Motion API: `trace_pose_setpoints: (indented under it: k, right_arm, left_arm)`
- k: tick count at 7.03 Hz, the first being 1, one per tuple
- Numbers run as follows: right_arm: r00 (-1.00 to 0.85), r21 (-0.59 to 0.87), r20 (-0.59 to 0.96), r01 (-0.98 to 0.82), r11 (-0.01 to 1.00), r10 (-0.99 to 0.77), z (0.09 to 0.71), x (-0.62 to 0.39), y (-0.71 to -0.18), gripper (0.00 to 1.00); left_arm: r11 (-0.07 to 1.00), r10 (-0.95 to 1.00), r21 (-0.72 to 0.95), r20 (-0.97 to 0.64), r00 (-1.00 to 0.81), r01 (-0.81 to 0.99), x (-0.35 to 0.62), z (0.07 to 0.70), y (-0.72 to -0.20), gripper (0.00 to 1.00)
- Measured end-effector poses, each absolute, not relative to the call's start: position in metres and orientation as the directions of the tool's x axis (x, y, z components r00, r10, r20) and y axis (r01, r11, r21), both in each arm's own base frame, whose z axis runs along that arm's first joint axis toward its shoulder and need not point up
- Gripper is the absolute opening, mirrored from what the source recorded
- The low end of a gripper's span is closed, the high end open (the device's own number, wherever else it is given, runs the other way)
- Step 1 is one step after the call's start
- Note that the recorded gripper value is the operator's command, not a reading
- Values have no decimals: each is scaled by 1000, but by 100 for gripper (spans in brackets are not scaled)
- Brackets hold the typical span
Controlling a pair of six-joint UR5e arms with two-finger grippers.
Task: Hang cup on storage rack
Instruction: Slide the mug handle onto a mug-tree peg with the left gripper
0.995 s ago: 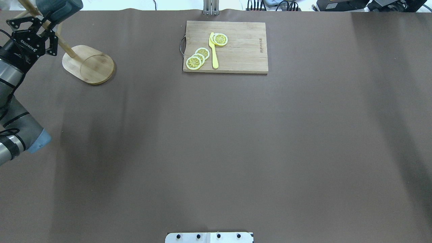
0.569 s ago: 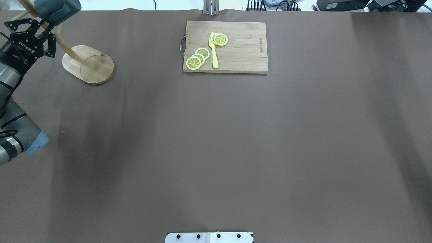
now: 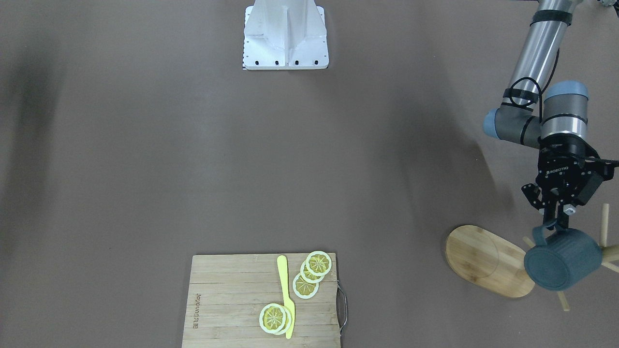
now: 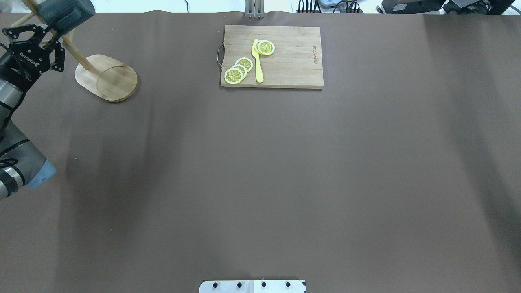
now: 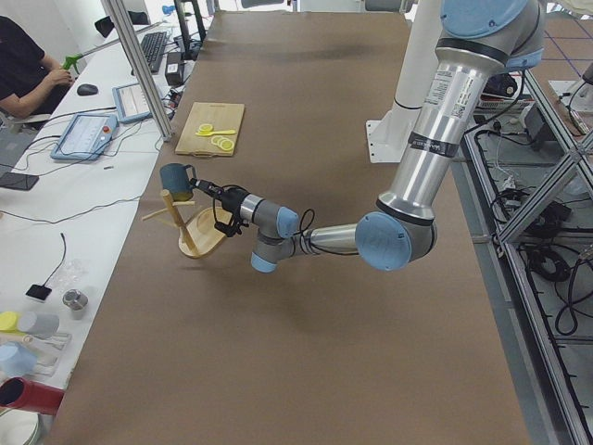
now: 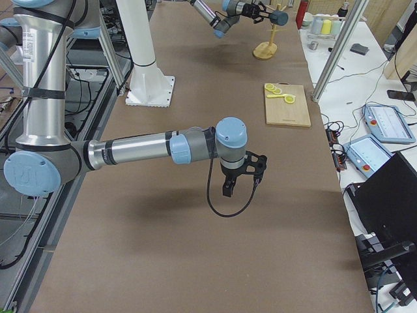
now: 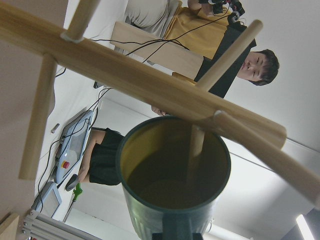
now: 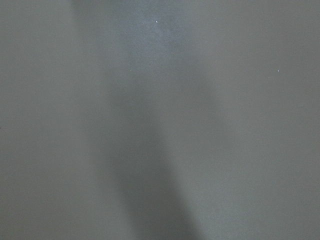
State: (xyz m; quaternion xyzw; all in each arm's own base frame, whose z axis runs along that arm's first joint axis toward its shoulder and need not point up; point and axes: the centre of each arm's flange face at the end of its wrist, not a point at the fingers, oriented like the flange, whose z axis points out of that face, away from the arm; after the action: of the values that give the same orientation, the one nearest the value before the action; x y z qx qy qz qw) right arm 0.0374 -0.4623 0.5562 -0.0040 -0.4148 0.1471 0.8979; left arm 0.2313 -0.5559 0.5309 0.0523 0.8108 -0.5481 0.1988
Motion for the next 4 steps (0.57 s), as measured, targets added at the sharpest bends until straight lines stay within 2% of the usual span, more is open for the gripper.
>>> trace_pose_setpoints:
  k: [1, 4]
  right_arm:
    - [613, -130, 744, -261, 957, 268, 556, 37, -462, 100]
    - [613, -129, 743, -261, 957, 267, 556, 37, -462, 100]
  left_arm:
    - [391, -134, -868, -383, -914, 307, 230, 534, -554, 97]
    - [376, -143, -869, -396, -907, 321, 223, 548, -545, 98]
